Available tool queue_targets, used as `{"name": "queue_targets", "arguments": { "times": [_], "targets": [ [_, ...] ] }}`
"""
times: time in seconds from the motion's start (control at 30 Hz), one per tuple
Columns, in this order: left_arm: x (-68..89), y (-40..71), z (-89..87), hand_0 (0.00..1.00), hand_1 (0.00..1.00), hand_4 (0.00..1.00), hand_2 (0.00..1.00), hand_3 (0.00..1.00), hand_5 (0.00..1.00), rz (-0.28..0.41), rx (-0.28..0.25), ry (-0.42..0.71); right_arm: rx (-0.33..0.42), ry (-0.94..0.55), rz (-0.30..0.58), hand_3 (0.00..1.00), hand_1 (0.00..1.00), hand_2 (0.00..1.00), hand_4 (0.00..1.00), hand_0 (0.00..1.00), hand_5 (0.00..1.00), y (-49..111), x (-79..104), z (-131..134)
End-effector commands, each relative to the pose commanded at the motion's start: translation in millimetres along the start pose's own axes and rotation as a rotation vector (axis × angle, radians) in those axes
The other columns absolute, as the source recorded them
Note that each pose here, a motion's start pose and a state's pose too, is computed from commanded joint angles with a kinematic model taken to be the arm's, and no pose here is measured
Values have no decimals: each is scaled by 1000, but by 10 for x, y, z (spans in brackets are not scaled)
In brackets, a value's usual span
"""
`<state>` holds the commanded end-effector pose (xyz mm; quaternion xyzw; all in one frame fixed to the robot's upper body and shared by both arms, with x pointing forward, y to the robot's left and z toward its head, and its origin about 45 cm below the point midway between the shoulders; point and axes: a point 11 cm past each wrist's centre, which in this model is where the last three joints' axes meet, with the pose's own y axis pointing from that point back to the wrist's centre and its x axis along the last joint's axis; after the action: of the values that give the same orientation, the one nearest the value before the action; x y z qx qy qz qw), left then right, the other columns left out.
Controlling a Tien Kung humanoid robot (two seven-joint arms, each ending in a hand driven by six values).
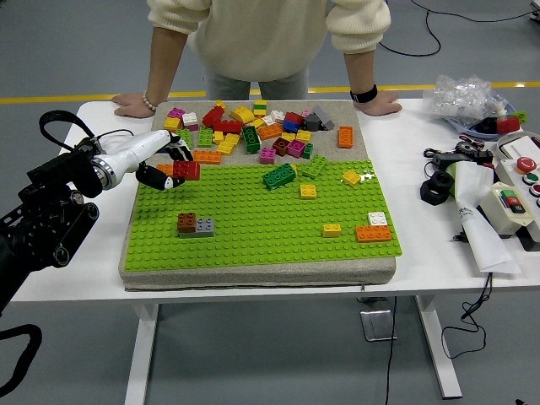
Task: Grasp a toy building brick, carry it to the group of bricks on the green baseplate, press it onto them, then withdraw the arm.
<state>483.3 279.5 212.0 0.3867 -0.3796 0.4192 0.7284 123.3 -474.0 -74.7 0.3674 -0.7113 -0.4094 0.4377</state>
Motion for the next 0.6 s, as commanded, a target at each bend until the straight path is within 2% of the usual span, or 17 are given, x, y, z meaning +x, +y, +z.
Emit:
{"name": "queue_targets", "arguments": {
  "times": [0.33,0.6],
  "targets": [
    [-116,98,143,742,610,677,535,514,3,-51,-53,-2,10,8,8,679,704,741,945,781,690,1,74,-25],
    [-138,166,333,742,610,674,535,514,2,-64,-105,-3,15,8,15,679,704,741,945,781,689,1,129,-33]
  ]
}}
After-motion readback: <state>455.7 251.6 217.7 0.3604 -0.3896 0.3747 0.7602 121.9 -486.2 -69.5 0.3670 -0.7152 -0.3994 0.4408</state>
